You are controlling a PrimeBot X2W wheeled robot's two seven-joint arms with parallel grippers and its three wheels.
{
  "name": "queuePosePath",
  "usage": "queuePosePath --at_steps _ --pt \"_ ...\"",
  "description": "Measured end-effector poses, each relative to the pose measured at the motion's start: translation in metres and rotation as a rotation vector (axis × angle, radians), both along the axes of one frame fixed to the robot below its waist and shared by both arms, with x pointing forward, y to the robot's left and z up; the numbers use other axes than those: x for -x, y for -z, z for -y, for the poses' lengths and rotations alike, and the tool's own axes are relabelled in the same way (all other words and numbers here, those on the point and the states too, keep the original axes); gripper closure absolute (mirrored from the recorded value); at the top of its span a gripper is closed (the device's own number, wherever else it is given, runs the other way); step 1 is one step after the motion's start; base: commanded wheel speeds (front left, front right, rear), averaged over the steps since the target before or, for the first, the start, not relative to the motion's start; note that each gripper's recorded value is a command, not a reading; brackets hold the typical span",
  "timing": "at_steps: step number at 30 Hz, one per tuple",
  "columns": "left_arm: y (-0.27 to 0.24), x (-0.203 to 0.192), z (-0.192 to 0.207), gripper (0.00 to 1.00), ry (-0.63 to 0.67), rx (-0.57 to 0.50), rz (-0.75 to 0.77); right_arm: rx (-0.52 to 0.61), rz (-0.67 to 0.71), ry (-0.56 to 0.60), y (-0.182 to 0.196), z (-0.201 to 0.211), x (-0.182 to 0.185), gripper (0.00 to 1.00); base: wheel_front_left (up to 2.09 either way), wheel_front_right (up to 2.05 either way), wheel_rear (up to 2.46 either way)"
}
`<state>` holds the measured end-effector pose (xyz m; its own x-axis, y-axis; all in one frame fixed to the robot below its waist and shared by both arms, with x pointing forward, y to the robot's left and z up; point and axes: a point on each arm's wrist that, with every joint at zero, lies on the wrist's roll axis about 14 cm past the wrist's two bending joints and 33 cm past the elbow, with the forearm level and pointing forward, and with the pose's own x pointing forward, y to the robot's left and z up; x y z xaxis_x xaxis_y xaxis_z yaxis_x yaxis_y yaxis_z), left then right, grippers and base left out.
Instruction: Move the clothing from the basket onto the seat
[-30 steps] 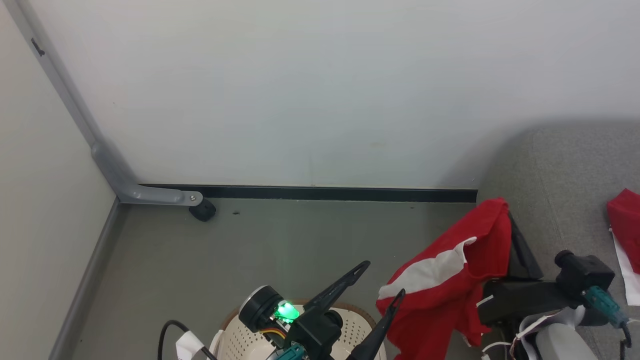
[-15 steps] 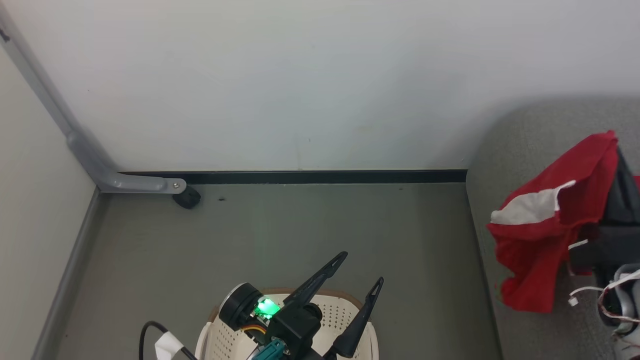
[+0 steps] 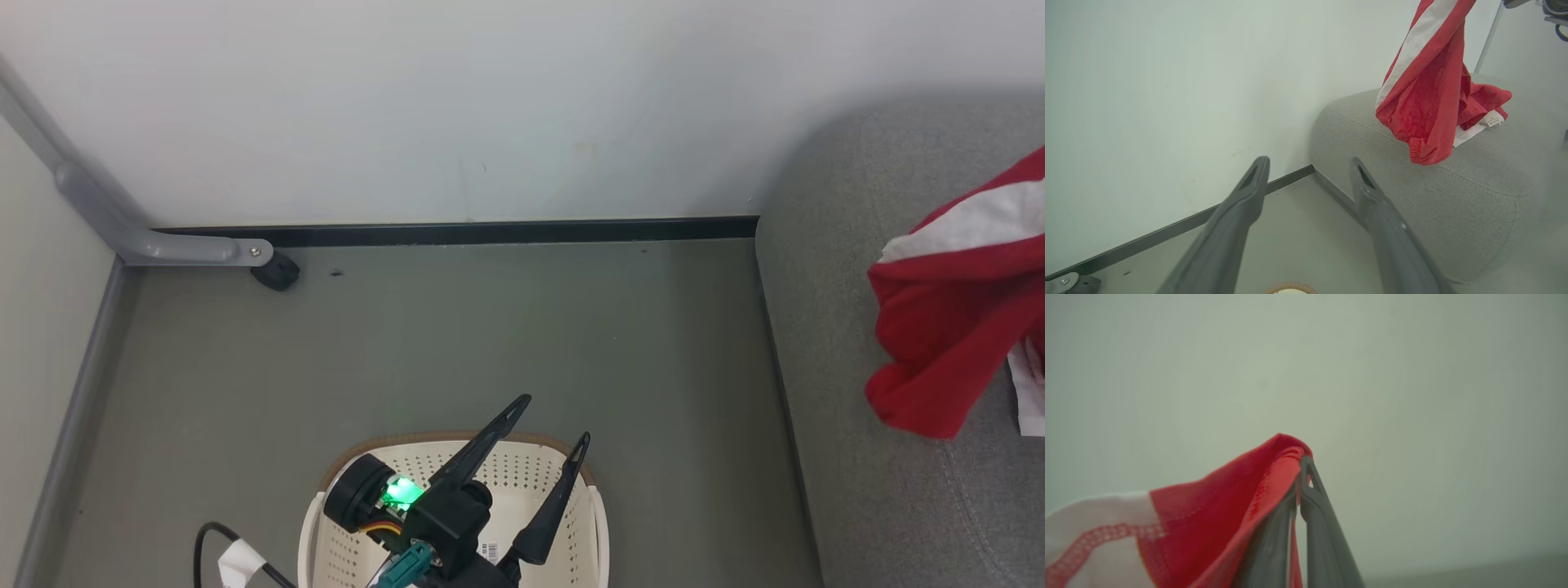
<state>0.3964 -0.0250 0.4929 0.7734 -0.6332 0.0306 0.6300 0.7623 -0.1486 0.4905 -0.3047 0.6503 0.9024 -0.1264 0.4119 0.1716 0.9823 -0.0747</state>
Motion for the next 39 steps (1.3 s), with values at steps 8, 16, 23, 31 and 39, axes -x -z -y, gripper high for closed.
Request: queuePosePath --at_steps 8,16,23,31,39 --pt "0.023 -0.010 -0.003 0.00 -0.007 -0.006 -0.055 0.065 0.085 0.104 -0.037 0.035 -0.003 1.00 0.00 0.00 0.00" --pt "0.040 -0.019 -0.002 0.00 0.000 -0.008 -0.090 0.113 0.071 0.293 -0.052 0.098 0.009 1.00 0.00 0.00 0.00" --pt "0.058 -0.022 -0.002 0.00 0.008 -0.018 -0.127 0.142 0.101 0.413 -0.072 0.138 0.023 1.00 0.00 0.00 0.00" --pt "0.076 -0.028 -0.007 0.00 -0.002 -0.028 -0.163 0.146 0.078 0.468 -0.065 0.157 0.022 1.00 0.00 0.00 0.00" --pt "0.097 -0.033 -0.018 0.00 -0.015 -0.059 -0.200 0.076 -0.033 0.492 -0.012 0.172 0.012 1.00 0.00 0.00 0.00"
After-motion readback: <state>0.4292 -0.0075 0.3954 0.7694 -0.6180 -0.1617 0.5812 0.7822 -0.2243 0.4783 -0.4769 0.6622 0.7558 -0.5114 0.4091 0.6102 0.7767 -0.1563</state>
